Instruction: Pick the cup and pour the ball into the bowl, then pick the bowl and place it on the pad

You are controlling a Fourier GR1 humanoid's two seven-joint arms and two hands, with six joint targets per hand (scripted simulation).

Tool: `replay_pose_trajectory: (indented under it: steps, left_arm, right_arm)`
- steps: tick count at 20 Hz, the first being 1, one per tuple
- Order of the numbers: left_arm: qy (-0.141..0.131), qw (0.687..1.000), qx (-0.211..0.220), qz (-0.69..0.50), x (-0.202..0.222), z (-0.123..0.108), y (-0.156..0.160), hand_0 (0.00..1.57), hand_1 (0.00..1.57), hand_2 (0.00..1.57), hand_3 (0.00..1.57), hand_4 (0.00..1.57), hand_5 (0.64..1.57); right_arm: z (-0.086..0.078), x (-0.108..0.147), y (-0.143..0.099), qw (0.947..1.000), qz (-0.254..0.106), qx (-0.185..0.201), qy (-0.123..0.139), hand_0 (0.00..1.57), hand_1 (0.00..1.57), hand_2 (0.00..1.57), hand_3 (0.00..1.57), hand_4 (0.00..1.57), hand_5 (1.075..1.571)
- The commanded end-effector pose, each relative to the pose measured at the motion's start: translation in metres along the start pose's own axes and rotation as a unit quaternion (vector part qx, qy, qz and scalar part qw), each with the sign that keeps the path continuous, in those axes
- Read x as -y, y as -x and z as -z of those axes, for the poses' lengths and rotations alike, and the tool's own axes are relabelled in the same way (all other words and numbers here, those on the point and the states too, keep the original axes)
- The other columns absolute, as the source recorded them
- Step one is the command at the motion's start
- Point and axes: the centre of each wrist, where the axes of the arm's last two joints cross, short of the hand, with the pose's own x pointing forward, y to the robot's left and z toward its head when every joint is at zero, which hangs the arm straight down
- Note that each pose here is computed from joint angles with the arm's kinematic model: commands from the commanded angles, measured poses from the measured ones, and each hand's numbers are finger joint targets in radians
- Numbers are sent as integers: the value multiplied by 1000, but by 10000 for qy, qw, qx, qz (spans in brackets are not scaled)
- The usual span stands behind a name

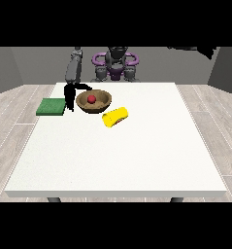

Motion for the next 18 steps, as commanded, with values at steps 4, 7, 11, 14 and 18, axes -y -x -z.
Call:
replay_pose_trajectory:
  steps: [4, 7, 11, 14, 18]
  left_arm:
    - [-97, 9999, -77, -111, -42, -20, -7, 0, 0, 0, 0, 279, 1508]
    - [-322, 9994, 131, 40, -52, -16, -29, 0, 0, 0, 0, 245, 1503]
    - [-461, 9987, 207, 58, -85, -25, -33, 0, 0, 0, 0, 221, 1491]
    - [-303, 9992, 236, 51, -88, -29, -43, 0, 0, 0, 0, 238, 1504]
    - [-312, 9987, 396, -23, -77, -19, -52, 0, 0, 0, 0, 253, 1515]
  right_arm:
    - [18, -9, 19, 9997, -47, -221, -20, 0, 0, 0, 0, 0, 1568]
    - [4, -23, 45, 9994, -154, -272, -113, 0, 0, 0, 0, 0, 1570]
    - [31, -54, 28, 9993, -80, -152, -323, 0, 0, 0, 0, 0, 1571]
    - [15, -54, 52, 9986, 327, -380, -145, 0, 0, 0, 0, 157, 1556]
    - [-6, -49, 73, 9935, -243, -1029, 427, 1571, 1571, 1571, 1507, 791, 1427]
